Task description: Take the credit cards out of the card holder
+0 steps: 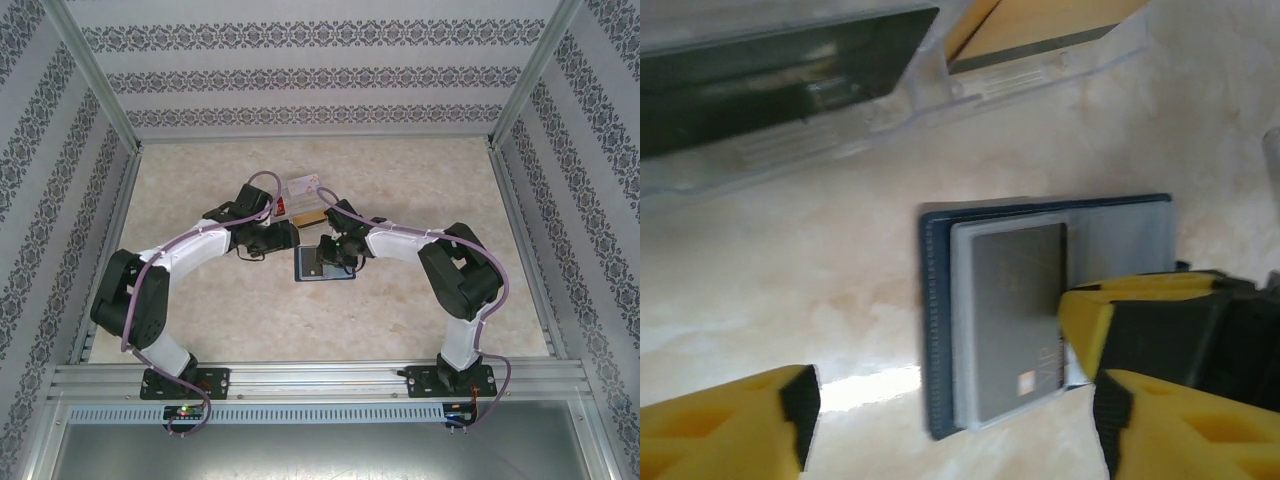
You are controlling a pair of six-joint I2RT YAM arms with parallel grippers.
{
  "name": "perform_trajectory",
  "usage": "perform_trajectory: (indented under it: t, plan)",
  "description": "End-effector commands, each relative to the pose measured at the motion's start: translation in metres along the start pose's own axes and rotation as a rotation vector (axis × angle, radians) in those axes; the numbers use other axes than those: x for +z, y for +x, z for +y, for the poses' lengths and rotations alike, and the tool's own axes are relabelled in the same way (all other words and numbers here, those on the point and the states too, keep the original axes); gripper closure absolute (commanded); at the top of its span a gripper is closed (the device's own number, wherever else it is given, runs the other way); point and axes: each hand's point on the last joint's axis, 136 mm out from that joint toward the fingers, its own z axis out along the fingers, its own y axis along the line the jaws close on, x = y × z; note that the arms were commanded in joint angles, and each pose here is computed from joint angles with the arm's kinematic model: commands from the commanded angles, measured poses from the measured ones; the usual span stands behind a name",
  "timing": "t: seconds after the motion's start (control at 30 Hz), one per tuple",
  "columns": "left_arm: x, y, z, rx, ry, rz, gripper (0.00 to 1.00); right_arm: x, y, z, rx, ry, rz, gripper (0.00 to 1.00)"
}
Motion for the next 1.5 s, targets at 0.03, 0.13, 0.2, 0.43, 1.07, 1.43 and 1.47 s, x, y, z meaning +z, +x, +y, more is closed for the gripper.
perform_trajectory:
  t: [0.03, 0.13, 0.2, 0.43, 1.07, 1.43, 1.47]
  plan:
    - [0.012, 0.002, -0.022, -0.035, 0.087, 0.013, 0.4, -0.009, -0.001, 0.003, 0.001, -0.034, -0.013, 0.79]
    - [0.022, 0.006, -0.021, -0.049, 0.075, 0.038, 0.51, -0.01, -0.001, 0.0, 0.003, -0.028, -0.018, 0.81]
    - [0.029, 0.011, -0.02, -0.057, 0.077, 0.06, 0.56, -0.011, -0.001, -0.002, 0.009, -0.027, -0.023, 0.81]
    - [0.044, 0.018, -0.023, -0.056, 0.088, 0.11, 0.71, -0.014, -0.002, -0.002, 0.015, -0.049, -0.038, 0.8]
    - [0.067, 0.037, -0.001, -0.017, 0.0, 0.221, 0.89, -0.009, 0.001, -0.007, 0.045, -0.101, -0.015, 0.8]
    - [0.076, 0.053, 0.025, 0.009, -0.09, 0.277, 0.92, -0.006, 0.004, -0.005, 0.053, -0.159, 0.006, 0.8]
    - [0.076, 0.054, 0.025, 0.014, -0.094, 0.278, 0.92, -0.006, 0.004, -0.004, 0.052, -0.162, 0.007, 0.8]
